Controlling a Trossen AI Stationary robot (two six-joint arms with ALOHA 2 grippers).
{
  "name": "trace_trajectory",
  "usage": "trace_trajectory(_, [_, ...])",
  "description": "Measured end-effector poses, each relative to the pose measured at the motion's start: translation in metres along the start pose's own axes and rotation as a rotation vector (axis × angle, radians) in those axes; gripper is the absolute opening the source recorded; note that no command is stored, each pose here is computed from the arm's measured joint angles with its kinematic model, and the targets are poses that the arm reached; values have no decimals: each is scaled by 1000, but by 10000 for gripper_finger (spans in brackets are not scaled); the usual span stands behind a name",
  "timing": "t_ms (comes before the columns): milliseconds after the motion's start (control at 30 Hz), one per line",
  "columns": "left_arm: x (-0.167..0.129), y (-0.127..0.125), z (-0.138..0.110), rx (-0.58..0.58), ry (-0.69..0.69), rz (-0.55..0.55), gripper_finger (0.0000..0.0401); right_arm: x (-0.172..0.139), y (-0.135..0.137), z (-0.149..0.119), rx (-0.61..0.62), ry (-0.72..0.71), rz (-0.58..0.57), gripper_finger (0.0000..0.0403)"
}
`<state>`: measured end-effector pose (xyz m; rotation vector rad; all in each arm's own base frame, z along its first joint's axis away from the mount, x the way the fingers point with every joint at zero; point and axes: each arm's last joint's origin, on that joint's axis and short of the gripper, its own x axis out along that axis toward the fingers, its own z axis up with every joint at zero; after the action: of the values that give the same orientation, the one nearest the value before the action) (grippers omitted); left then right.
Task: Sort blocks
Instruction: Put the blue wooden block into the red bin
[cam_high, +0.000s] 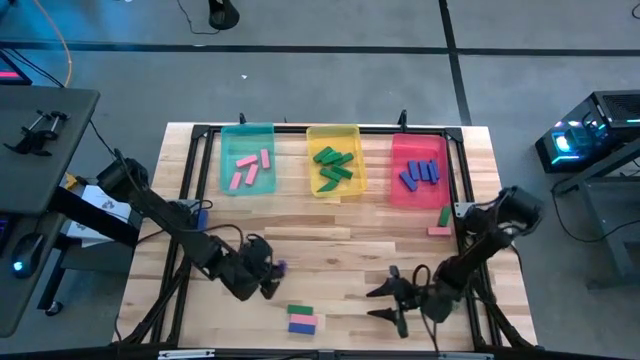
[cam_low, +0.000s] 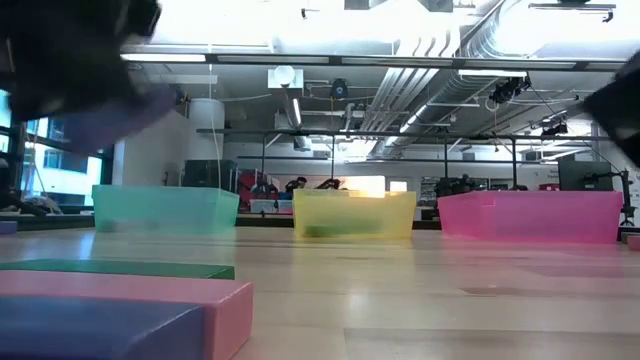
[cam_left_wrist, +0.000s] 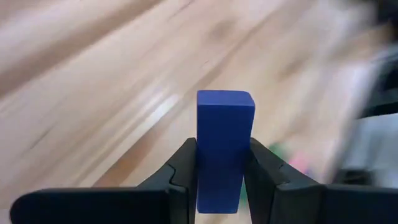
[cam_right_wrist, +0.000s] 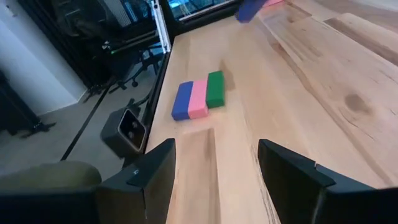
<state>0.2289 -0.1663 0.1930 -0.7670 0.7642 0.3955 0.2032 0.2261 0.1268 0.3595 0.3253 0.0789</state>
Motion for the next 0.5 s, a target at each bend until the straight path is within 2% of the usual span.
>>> trace_trajectory(67, [-1, -14, 5, 62, -113, -118, 66, 12, 0, 0, -5, -7, 11, 213])
trace_trajectory(167, [-6, -32, 13, 173, -271, -239, 66, 34, 4, 7, -34, -10, 30, 213])
trace_trajectory(400, [-4, -61, 18, 474, -551, -372, 66, 86, 20, 47, -113, -102, 13, 213])
trace_trajectory(500, [1, -68, 13, 547, -624, -416, 66, 99, 24, 69, -111, -122, -25, 213])
